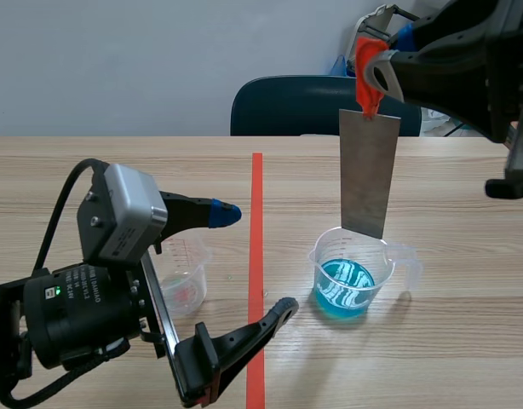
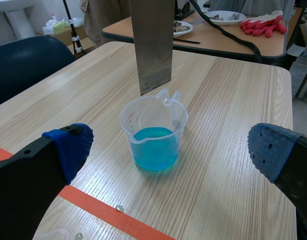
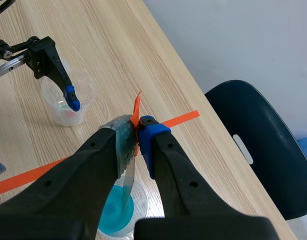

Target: Do the redox reaction experiment

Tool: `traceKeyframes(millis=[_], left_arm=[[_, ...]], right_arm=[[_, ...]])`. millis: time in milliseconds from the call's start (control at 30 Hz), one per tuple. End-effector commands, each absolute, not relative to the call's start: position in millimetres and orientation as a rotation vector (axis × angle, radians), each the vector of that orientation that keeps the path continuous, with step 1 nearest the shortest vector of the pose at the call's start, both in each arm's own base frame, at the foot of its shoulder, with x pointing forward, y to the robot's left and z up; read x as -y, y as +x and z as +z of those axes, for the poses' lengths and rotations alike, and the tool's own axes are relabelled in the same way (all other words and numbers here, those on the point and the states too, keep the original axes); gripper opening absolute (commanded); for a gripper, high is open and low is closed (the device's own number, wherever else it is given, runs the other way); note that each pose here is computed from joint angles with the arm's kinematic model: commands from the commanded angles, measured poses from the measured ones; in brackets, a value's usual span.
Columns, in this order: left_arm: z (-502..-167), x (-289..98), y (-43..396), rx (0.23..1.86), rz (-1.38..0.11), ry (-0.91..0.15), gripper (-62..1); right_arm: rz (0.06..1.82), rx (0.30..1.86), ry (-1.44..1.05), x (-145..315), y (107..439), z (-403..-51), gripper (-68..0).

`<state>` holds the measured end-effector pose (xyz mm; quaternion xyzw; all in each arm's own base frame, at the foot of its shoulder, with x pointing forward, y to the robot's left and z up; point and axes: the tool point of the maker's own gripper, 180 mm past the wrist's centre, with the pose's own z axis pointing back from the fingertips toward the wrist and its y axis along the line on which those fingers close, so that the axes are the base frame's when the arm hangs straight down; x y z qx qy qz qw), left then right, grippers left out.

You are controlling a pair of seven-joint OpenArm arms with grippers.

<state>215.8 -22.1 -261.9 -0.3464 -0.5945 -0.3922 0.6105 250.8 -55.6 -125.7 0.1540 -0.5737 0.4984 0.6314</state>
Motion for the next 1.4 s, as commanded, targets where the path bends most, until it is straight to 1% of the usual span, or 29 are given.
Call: traceKeyframes(millis=[0,900,1200,1367], left_arm=[[-254,24,217,1.402,-0.884,-0.819,1.4],[-254,24,217,1.402,-0.885,-0.819,1.4],[-254,24,217,1.402,-0.885,-0.819,1.4],[-254,24,217,1.402,-0.885,-0.819,1.4]], right_arm=[[1.141,1.347,0.355,54,252,-116,-66.9],[1.157,1.353,0.382,52,249,-116,-66.9],[1.121,1.312,0.461,54,253,-136,-66.9],[1.099,1.316,0.479,56,257,-143,-66.9]])
